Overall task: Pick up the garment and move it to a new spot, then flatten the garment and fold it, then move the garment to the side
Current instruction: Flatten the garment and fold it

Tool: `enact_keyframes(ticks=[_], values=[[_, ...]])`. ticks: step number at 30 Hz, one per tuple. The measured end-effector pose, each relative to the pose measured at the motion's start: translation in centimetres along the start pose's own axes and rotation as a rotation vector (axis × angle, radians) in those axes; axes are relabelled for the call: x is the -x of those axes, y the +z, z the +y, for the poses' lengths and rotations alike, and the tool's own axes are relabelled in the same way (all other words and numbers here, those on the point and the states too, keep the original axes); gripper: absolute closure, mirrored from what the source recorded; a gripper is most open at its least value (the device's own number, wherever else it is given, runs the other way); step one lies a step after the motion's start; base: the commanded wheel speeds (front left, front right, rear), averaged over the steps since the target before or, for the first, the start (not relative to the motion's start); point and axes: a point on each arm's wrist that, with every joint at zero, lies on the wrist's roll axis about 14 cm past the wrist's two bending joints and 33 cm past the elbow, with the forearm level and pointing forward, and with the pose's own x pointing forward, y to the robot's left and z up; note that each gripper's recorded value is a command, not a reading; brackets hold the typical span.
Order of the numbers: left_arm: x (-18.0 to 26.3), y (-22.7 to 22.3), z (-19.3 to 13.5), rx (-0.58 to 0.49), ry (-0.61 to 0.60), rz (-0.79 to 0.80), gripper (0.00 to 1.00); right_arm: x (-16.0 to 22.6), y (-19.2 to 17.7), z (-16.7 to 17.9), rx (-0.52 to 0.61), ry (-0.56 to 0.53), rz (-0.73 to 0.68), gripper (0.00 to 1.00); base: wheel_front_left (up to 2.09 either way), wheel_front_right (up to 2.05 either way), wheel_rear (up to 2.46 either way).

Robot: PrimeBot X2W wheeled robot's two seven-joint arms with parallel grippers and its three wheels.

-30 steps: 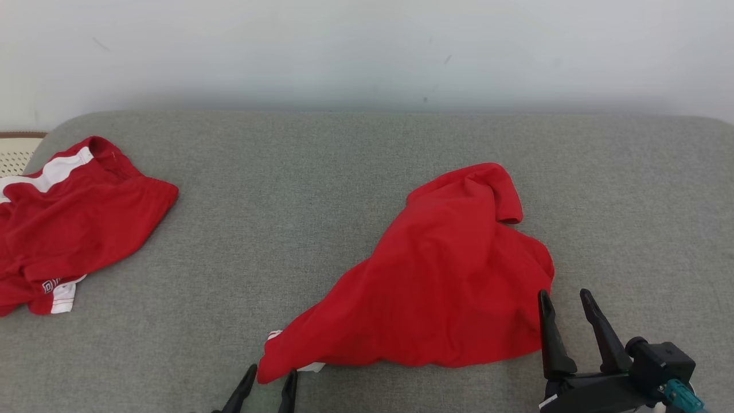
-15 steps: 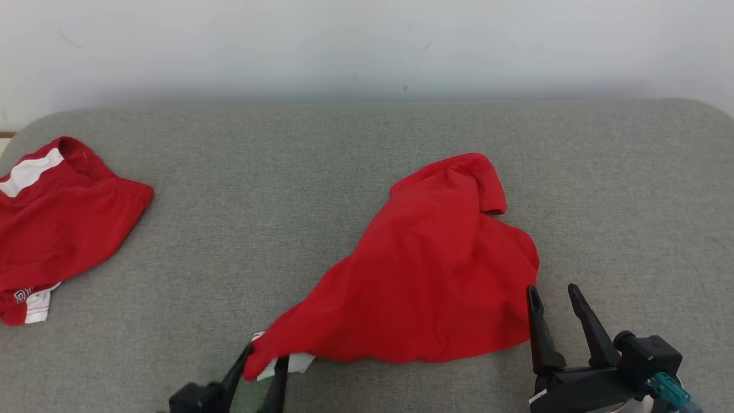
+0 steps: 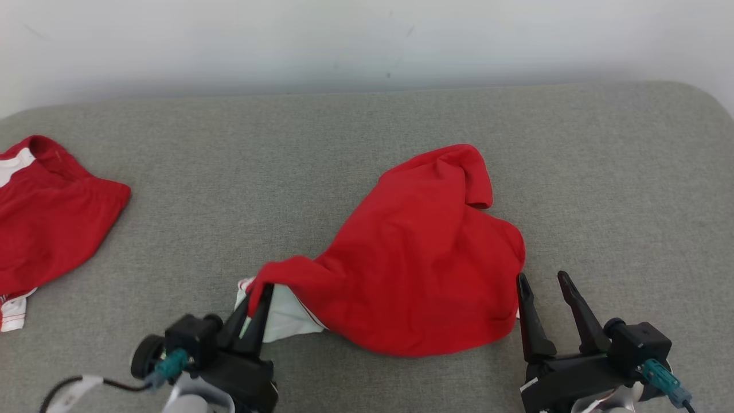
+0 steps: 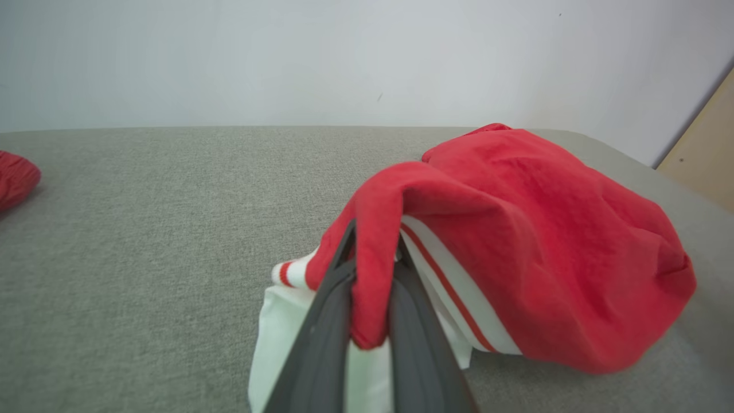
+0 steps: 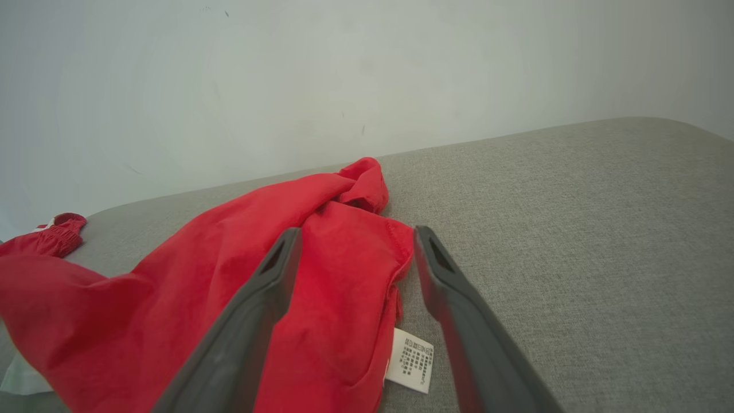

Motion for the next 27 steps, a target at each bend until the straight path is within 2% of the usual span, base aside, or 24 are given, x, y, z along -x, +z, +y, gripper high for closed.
enact_keyframes(ticks=[9, 10, 11, 17, 27], values=[[-3.5, -0.8, 0.9, -0.065, -0.046, 0.053, 1.0, 0.1, -0.7, -0.7, 0.003, -0.018, 0.016, 0.0, 0.0, 0.0, 0.0], [-3.8, -0.8, 0.8, -0.063, -0.05, 0.055, 0.77, 0.1, -0.7, -0.8, 0.002, -0.02, 0.018, 0.0, 0.0, 0.0, 0.0], [-4.0, -0.6, 0.8, -0.062, -0.051, 0.053, 0.0, 0.1, -0.8, -0.8, 0.003, -0.022, 0.019, 0.0, 0.0, 0.0, 0.0], [-3.4, -0.4, 2.0, -0.035, 0.004, 0.046, 0.0, 0.1, -0.9, -0.9, 0.003, -0.023, 0.019, 0.0, 0.0, 0.0, 0.0], [1.2, -2.7, 3.8, 0.022, 0.11, 0.091, 0.0, -0.6, -1.3, 0.3, -0.005, 0.018, 0.03, 0.0, 0.0, 0.0, 0.0]])
